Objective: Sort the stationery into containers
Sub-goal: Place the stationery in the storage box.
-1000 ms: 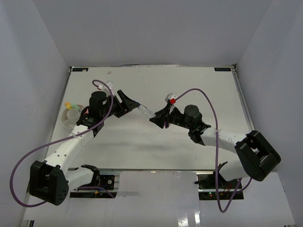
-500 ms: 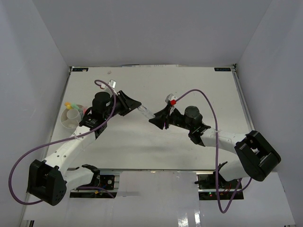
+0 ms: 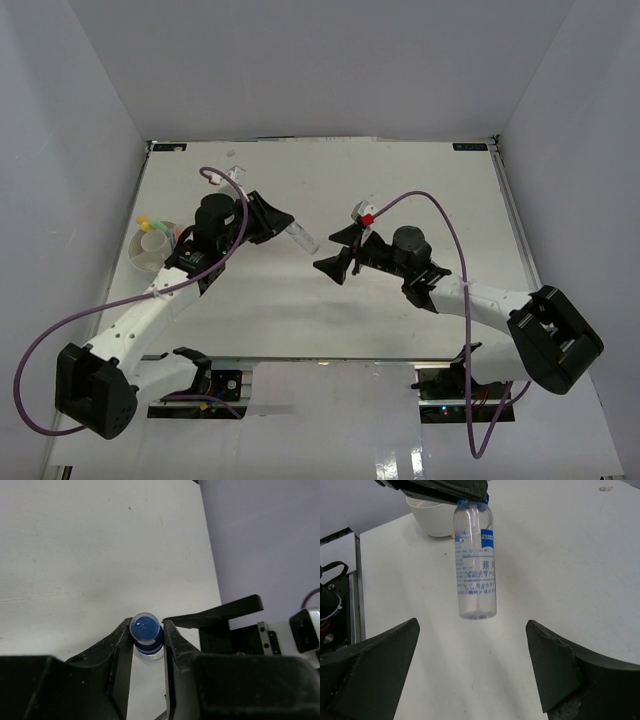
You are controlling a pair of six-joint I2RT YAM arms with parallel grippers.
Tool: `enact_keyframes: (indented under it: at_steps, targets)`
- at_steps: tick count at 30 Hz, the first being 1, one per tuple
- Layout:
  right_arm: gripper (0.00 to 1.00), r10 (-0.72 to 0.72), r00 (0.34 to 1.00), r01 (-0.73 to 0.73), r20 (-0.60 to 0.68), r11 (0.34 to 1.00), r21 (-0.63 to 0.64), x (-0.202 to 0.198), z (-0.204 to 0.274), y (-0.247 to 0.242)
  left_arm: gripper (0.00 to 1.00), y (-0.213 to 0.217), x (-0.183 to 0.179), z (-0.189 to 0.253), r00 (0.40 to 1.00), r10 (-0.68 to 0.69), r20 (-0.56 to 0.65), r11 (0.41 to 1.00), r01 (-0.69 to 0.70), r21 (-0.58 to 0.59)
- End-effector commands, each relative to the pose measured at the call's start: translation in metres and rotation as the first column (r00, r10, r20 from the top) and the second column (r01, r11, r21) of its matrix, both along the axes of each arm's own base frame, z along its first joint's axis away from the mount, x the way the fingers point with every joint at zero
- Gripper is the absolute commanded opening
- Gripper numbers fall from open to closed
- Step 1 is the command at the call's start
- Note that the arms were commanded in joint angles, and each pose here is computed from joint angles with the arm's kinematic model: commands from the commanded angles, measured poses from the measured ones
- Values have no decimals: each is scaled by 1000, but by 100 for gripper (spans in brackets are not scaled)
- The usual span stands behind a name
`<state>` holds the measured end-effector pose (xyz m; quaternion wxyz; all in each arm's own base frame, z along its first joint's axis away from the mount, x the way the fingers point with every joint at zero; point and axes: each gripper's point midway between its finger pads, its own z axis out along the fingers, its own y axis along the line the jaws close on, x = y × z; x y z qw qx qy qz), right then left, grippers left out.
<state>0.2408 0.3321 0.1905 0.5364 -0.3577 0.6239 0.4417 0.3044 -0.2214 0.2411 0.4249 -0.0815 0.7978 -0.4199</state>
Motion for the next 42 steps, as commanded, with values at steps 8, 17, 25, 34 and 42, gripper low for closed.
enact_keyframes:
  at_steps: [8,17,25,34,42]
  targets:
    - [90,-164,984,172,64,975,-138,9,3,-38,0,112,26,72,864,389,320,813,-485,322]
    - [90,-268,962,274,58,945,-177,13,6,-60,0,245,14,107,561,611,558,304,-818,489]
    - [90,-261,964,264,44,949,-173,9,4,-61,0,322,21,71,461,716,523,152,-835,528]
    - [90,-256,966,259,41,952,-165,7,4,-61,0,358,21,20,431,784,446,139,-823,551]
    - [90,-276,960,278,36,944,-180,10,-2,-63,0,353,20,0,448,786,426,171,-819,548]
